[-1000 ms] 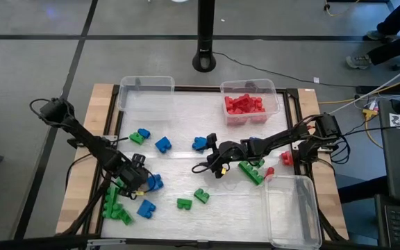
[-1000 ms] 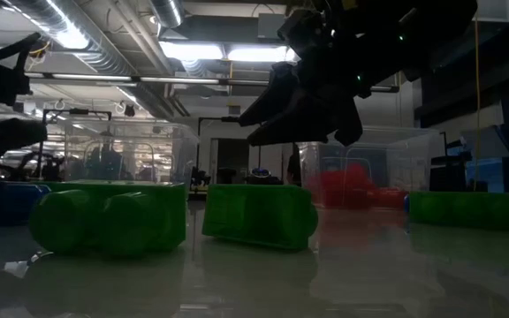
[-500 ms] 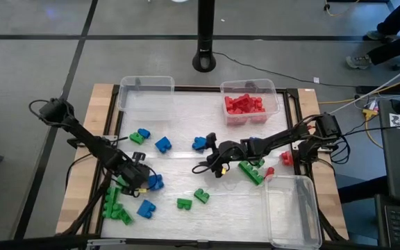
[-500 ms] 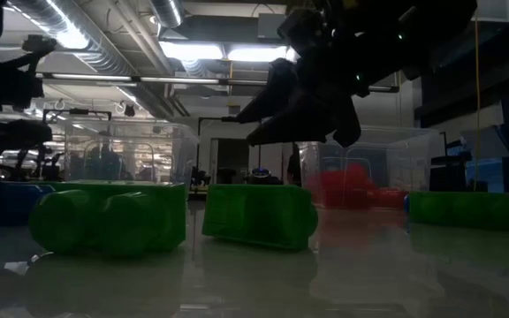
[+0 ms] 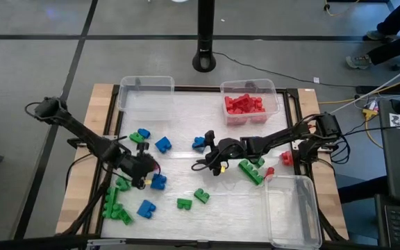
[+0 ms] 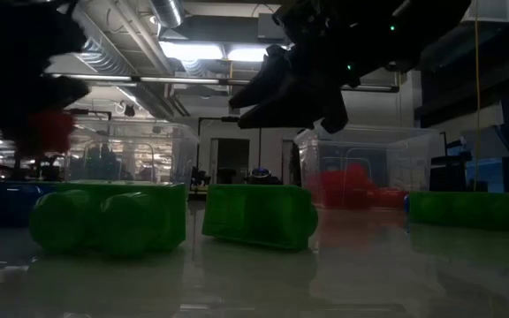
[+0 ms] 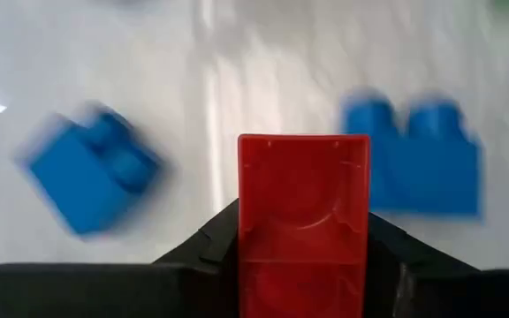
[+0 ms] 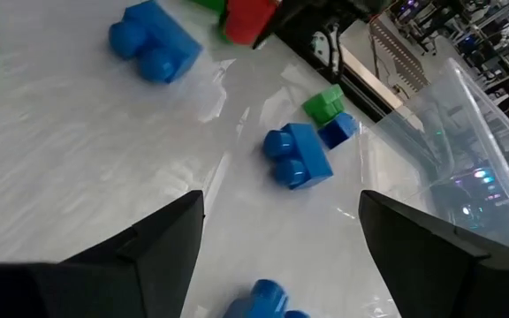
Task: Sort blocks
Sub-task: Put the red game piece into the top right transparent bin
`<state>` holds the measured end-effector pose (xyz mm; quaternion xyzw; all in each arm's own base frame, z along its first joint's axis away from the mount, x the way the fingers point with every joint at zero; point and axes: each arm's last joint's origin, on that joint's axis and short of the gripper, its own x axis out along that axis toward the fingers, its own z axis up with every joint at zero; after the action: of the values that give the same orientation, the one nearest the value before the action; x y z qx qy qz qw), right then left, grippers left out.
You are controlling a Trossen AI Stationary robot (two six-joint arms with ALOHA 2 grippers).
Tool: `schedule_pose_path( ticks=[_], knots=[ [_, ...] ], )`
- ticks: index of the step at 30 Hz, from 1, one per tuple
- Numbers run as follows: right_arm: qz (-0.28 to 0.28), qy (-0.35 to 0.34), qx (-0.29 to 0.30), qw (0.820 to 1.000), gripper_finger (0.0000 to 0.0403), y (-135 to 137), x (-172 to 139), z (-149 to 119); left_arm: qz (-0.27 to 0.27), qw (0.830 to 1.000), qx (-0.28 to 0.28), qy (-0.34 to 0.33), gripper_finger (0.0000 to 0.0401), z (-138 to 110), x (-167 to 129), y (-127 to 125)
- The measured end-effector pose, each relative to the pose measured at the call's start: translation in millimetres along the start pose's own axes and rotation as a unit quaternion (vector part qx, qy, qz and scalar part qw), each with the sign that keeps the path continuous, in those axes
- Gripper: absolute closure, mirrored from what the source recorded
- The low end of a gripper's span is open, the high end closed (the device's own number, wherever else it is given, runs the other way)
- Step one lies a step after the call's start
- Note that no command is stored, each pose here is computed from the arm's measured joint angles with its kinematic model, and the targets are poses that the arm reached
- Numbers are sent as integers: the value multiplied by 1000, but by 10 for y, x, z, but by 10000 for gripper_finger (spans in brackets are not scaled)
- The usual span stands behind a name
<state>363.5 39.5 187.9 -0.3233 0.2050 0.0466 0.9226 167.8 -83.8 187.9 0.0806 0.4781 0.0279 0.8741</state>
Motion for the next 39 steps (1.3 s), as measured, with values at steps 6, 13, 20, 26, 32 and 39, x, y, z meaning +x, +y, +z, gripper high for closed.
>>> schedule_pose_path(
  ticks=[6,13,20,26,32,39],
  knots=[
    [-11,-24,13,1000,100,-156,29,-56,60,986,-24,-155,272,197,-129,196],
    [-27,-72,-16,997,100,-238,29,-7,84,954,-34,-285,271,234,11,345],
    [-40,-106,-16,993,100,-273,18,48,96,919,-52,-379,270,209,70,476],
    [-94,-172,-9,981,100,-361,2,148,80,904,-41,-418,270,167,92,522],
    [-85,-229,26,969,100,-443,211,288,79,904,-29,-418,270,173,99,518],
    [-50,-249,71,965,112,-543,509,491,82,905,-20,-416,270,174,112,512]
  ],
)
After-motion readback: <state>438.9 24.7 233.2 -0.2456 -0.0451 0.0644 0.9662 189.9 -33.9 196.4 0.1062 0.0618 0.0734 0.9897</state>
